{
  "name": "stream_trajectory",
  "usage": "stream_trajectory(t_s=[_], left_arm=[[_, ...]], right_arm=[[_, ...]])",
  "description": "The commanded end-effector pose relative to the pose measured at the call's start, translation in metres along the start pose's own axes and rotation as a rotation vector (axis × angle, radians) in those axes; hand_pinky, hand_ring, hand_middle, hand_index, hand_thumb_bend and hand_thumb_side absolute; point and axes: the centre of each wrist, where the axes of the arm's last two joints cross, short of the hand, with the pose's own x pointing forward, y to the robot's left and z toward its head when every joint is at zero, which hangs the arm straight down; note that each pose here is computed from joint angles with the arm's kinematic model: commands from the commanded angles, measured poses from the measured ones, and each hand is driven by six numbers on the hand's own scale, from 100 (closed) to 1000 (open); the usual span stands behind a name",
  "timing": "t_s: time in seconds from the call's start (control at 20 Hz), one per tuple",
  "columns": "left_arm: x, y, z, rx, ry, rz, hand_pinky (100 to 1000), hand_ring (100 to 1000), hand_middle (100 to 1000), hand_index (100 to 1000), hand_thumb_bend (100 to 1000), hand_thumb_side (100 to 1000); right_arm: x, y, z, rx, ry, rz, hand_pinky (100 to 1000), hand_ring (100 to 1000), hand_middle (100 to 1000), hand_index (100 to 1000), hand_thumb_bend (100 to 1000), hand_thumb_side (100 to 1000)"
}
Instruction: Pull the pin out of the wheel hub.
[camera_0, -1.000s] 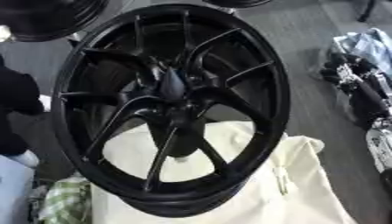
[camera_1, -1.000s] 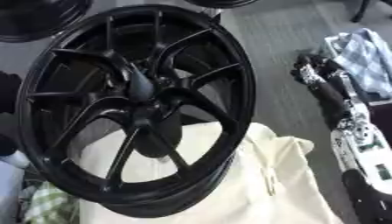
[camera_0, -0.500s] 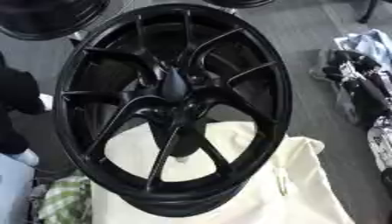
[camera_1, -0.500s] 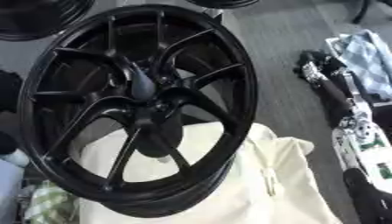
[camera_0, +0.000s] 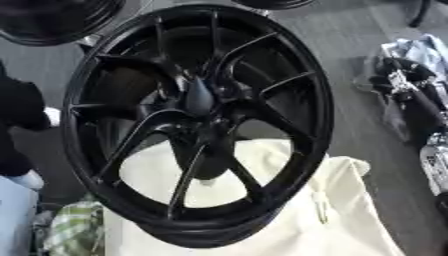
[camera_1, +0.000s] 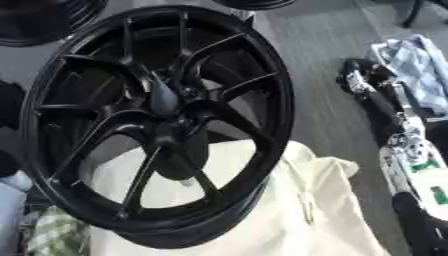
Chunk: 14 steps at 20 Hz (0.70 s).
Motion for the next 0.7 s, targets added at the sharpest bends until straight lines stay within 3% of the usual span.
stream_trajectory(t_s=[0.05, 0.25, 0.4, 0.65, 0.7], left_arm=[[0.003, 0.011, 0.000, 0.025, -0.020, -0.015, 861, 807, 748, 877, 297, 807], [0.005, 0.009, 0.000, 0.022, -0.031, 0.002, 857, 803, 745, 871, 245, 831], [0.012, 0.008, 0.000, 0.040, -0.058, 0.058, 840, 790, 731, 859, 101, 893], [0.026, 0.001, 0.004, 0.104, -0.144, 0.257, 802, 763, 705, 834, 100, 874], [0.035, -0.002, 0.005, 0.106, -0.196, 0.328, 756, 729, 667, 782, 100, 823]], right_arm=[[0.011, -0.004, -0.003, 0.002, -0.032, 0.015, 822, 715, 642, 741, 201, 434], [0.010, -0.004, -0.003, 0.002, -0.029, 0.015, 822, 715, 642, 741, 200, 435], [0.010, -0.004, -0.003, 0.001, -0.028, 0.012, 822, 715, 641, 741, 204, 432], [0.009, -0.003, -0.003, 0.001, -0.024, 0.008, 823, 715, 641, 741, 210, 429], [0.009, -0.003, -0.003, 0.002, -0.025, 0.006, 823, 715, 641, 741, 212, 425]])
